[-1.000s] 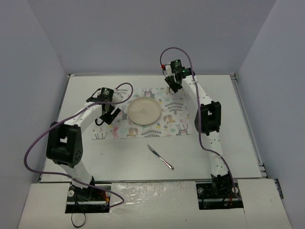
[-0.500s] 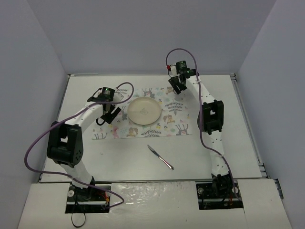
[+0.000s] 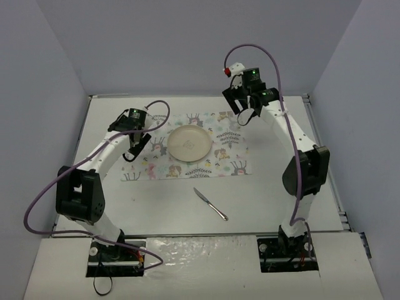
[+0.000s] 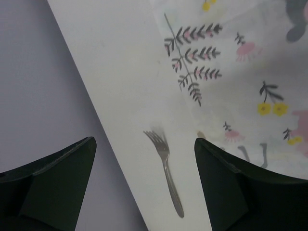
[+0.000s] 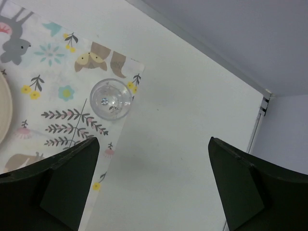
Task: Set the dinner table for one person
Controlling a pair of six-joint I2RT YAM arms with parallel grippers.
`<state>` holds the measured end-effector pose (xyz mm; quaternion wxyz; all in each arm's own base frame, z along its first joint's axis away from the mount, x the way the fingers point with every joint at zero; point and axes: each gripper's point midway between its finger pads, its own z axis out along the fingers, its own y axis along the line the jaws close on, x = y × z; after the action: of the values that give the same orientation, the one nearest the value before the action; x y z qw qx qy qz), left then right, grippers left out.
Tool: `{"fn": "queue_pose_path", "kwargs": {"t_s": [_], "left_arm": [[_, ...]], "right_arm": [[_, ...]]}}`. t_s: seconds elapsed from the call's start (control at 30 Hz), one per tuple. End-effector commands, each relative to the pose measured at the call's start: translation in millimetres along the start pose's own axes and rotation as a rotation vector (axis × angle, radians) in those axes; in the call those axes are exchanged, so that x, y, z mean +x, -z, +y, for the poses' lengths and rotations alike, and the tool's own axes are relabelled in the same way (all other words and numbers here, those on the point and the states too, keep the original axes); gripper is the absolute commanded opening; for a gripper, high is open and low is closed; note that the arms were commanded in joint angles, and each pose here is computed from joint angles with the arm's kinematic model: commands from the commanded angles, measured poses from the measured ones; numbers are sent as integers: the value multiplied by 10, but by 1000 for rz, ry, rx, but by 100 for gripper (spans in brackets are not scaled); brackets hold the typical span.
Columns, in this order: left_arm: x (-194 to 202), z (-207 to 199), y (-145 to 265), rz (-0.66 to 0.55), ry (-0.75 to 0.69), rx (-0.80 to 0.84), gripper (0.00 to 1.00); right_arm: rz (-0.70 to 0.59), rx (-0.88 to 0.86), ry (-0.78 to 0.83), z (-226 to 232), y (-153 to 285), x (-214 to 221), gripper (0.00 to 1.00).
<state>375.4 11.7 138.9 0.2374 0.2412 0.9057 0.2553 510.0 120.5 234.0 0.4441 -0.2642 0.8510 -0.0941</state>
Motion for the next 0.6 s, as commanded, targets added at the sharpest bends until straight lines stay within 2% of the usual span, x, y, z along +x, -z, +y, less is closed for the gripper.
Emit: {"fn": "queue_pose_path", "kwargs": {"t_s": [0.0, 0.13, 0.2, 0.33, 0.57], "left_arm": [[882, 87, 65, 196, 35, -11, 80], [1424, -180, -54, 319, 52, 144, 77], [1494, -279, -122, 280, 55, 161, 77], [1756, -459, -236, 323, 91, 243, 77], [1823, -596, -530, 331, 165, 416, 75]], "right_arm": [[33, 14, 95, -4, 428, 437, 94], [84, 28, 114, -23, 677, 832, 96], [60, 41, 111, -58, 922, 920, 97], [0, 64, 82, -131, 1232, 886, 99], [-72, 49, -21, -272, 1521, 764, 98]]}}
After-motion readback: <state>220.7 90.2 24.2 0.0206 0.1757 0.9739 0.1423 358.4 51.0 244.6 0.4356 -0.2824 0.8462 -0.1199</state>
